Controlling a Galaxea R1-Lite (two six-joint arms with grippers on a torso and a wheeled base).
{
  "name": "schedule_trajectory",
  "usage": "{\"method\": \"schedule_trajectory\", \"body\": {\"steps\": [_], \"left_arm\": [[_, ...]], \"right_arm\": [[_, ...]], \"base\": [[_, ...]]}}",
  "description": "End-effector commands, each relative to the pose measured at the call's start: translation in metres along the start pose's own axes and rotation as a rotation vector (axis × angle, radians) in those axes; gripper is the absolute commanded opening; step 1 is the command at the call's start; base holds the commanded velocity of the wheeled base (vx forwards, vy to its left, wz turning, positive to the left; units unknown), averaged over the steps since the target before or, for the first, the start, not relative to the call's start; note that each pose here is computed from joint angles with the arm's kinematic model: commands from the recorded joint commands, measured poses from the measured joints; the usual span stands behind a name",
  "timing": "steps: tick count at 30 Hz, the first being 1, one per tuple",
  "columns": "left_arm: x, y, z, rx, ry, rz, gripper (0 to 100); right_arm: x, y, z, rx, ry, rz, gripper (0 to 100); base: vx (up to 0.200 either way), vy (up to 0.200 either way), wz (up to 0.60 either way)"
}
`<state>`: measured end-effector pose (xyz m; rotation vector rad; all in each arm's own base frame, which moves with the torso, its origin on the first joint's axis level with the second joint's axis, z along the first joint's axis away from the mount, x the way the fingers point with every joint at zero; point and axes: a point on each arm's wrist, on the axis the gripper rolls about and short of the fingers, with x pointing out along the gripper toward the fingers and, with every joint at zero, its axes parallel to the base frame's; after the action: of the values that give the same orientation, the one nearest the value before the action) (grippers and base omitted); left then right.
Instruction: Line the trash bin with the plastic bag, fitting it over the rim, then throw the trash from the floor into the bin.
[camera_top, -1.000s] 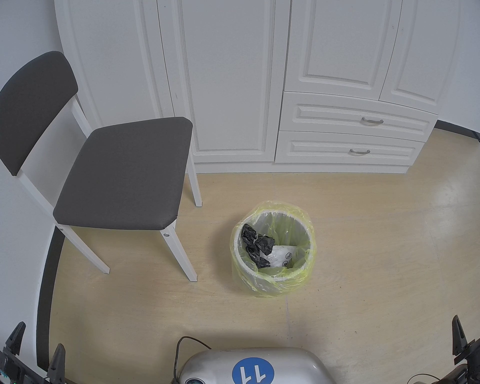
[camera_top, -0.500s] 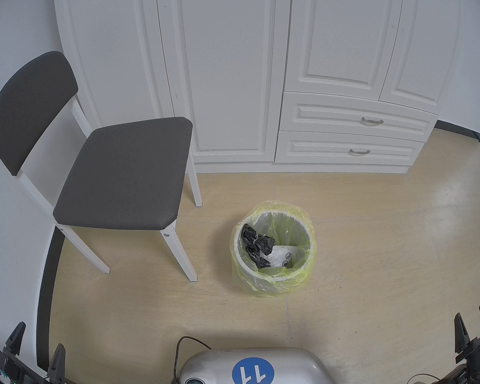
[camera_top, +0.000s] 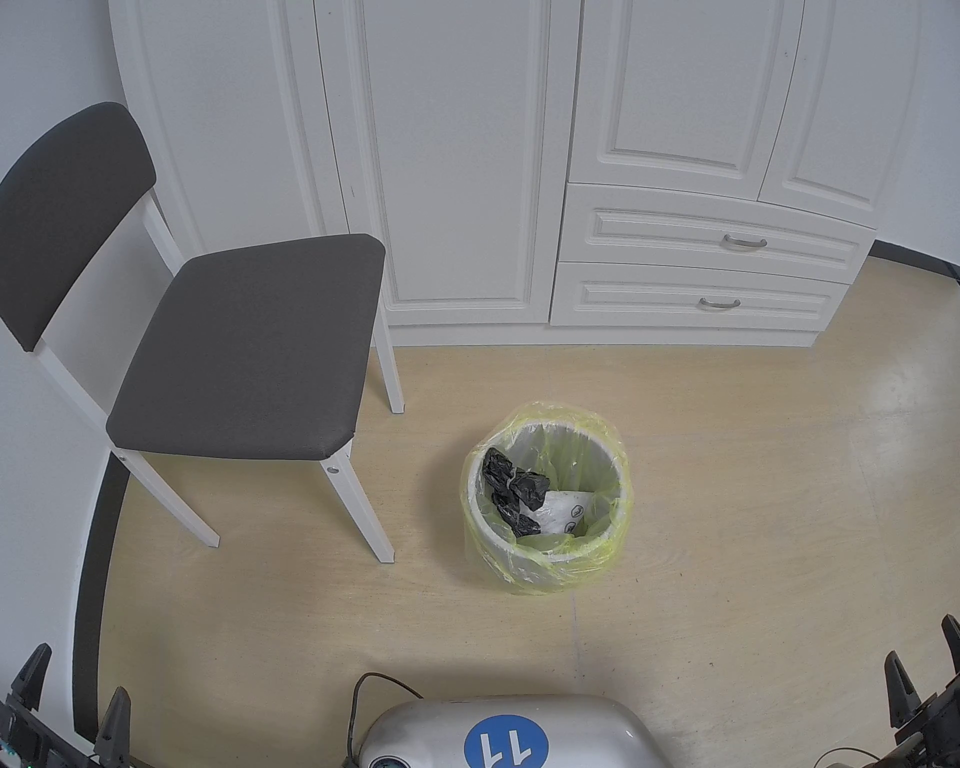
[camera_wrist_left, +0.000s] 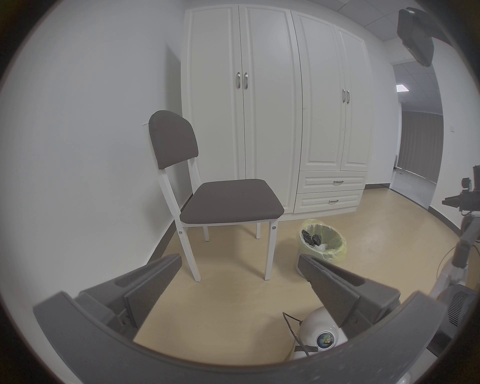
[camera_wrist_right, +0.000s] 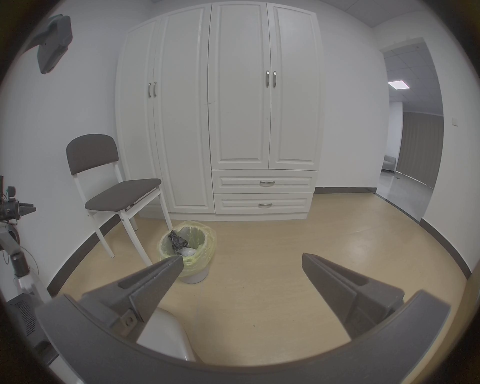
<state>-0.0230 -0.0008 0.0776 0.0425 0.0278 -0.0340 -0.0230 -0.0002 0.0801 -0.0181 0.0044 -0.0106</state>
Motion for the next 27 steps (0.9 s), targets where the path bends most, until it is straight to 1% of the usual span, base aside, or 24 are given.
{"method": "schedule_trajectory", "body": {"steps": [1, 2, 5, 8, 11, 13, 17, 23, 27], "left_arm": [[-0.0008, -0.0001, -0.0014, 0.002, -0.012, 0.002, 100], [-0.0008, -0.0001, -0.0014, 0.002, -0.012, 0.002, 100], [-0.0008, -0.0001, -0.0014, 0.000, -0.012, 0.002, 100], [-0.0007, 0.0000, -0.0017, -0.027, -0.011, 0.008, 100], [-0.0006, 0.0000, -0.0021, -0.007, -0.010, 0.003, 100], [-0.0007, 0.0000, -0.0017, 0.000, -0.012, 0.003, 100], [-0.0007, 0.0000, -0.0017, -0.017, -0.012, 0.003, 100], [-0.0006, 0.0001, -0.0020, -0.035, -0.011, 0.009, 100], [-0.0006, 0.0001, -0.0020, -0.032, -0.011, 0.008, 100]], "right_arm": [[0.0001, 0.0000, -0.0050, 0.023, 0.002, -0.002, 100], [0.0000, -0.0001, -0.0044, 0.035, -0.001, -0.003, 100], [0.0002, 0.0000, -0.0046, 0.035, 0.000, -0.003, 100], [0.0001, 0.0000, -0.0045, 0.032, 0.002, -0.006, 100], [0.0001, 0.0001, -0.0043, 0.003, 0.000, -0.002, 100], [0.0001, 0.0001, -0.0043, 0.001, 0.000, 0.000, 100], [0.0001, 0.0000, -0.0046, 0.040, -0.001, -0.002, 100], [0.0001, 0.0000, -0.0043, 0.038, -0.004, -0.002, 100], [0.0001, -0.0001, -0.0043, 0.038, -0.004, -0.003, 100]], "base": [[0.000, 0.000, 0.00], [0.000, 0.000, 0.00], [0.000, 0.000, 0.00], [0.000, 0.000, 0.00], [0.000, 0.000, 0.00], [0.000, 0.000, 0.00], [0.000, 0.000, 0.00], [0.000, 0.000, 0.00], [0.000, 0.000, 0.00]]}}
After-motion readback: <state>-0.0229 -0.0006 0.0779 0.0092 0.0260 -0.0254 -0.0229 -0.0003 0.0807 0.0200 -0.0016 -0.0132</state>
